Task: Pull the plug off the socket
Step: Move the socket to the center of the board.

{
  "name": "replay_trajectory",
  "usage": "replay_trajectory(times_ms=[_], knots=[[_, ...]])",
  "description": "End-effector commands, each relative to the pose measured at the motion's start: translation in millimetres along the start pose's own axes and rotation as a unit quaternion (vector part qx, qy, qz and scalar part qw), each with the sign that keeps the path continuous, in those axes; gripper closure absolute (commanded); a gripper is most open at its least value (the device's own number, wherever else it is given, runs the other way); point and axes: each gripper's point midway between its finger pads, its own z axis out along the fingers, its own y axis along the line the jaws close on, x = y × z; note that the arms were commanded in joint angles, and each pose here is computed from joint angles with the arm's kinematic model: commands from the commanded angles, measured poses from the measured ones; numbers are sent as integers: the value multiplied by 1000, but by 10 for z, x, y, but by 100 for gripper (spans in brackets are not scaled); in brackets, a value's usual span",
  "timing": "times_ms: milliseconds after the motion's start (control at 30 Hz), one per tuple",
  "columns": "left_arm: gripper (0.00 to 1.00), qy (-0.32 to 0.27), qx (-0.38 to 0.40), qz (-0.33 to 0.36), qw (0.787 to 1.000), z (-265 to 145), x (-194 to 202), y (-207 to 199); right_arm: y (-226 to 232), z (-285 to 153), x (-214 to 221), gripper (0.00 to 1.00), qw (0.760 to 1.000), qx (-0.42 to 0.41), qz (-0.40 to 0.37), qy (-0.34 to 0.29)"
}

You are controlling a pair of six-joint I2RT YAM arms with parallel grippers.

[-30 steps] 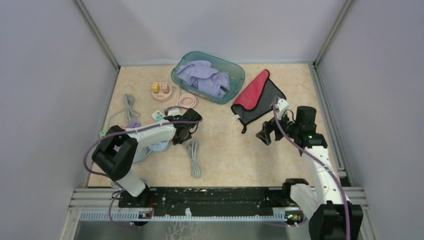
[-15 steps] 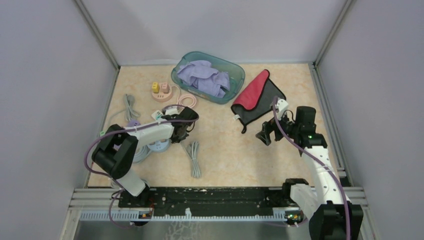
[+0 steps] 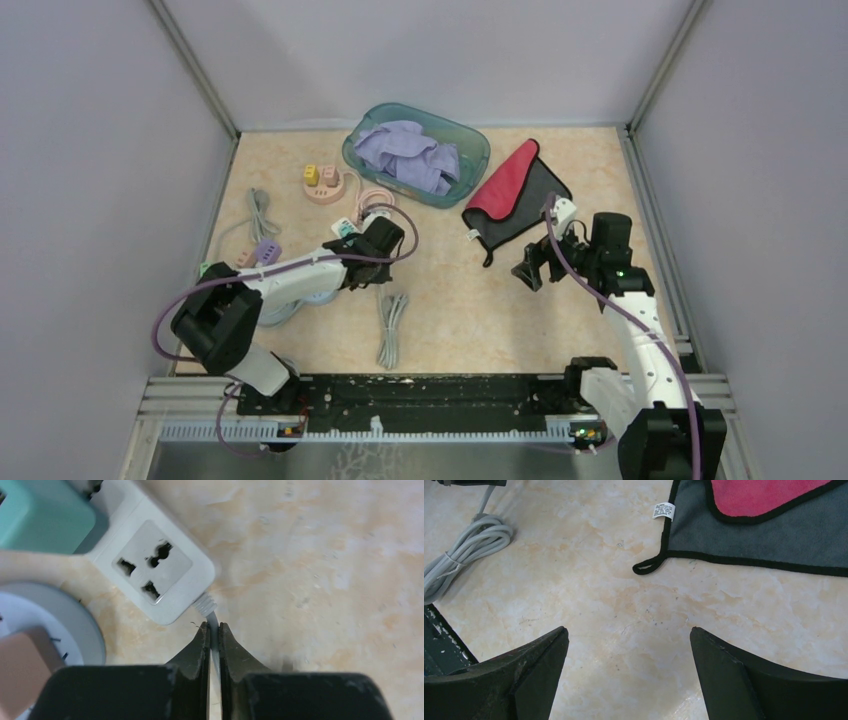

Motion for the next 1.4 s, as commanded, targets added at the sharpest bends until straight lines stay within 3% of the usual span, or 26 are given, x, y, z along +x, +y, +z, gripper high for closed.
replay_trajectory(times_ms=[0, 167, 333, 500, 667, 767, 867, 1033, 1167, 1367], knots=[[100, -68, 157, 131, 977, -212, -265, -539, -4, -61, -292, 9, 998, 5, -44, -35], [100, -103, 276, 227, 928, -397, -328, -964, -8, -68, -301, 9, 998, 6, -46, -37], [100, -104, 378, 295, 871, -555, -214, -1353, 5, -73, -308, 9, 998, 5, -46, -38], [100, -92, 416, 345, 836, -632, 48, -1654, 13, -77, -317, 9, 998, 4, -46, -39], [100, -87, 465, 418, 776, -805, 422, -1920, 9, -78, -331, 8, 998, 7, -48, -40], [100, -89, 474, 454, 750, -858, 618, -1983, -21, -80, -329, 8, 998, 16, -46, -38], [97, -90, 469, 463, 747, -828, 710, -1945, -55, -82, -332, 8, 998, 25, -45, -38], [82, -86, 449, 466, 757, -765, 788, -1775, -76, -85, -334, 8, 998, 31, -43, -38], [70, -73, 430, 461, 773, -706, 867, -1614, -72, -82, -331, 8, 998, 30, -41, -37], [62, -77, 405, 425, 806, -717, 821, -1502, -52, -80, -332, 8, 998, 24, -42, -38]])
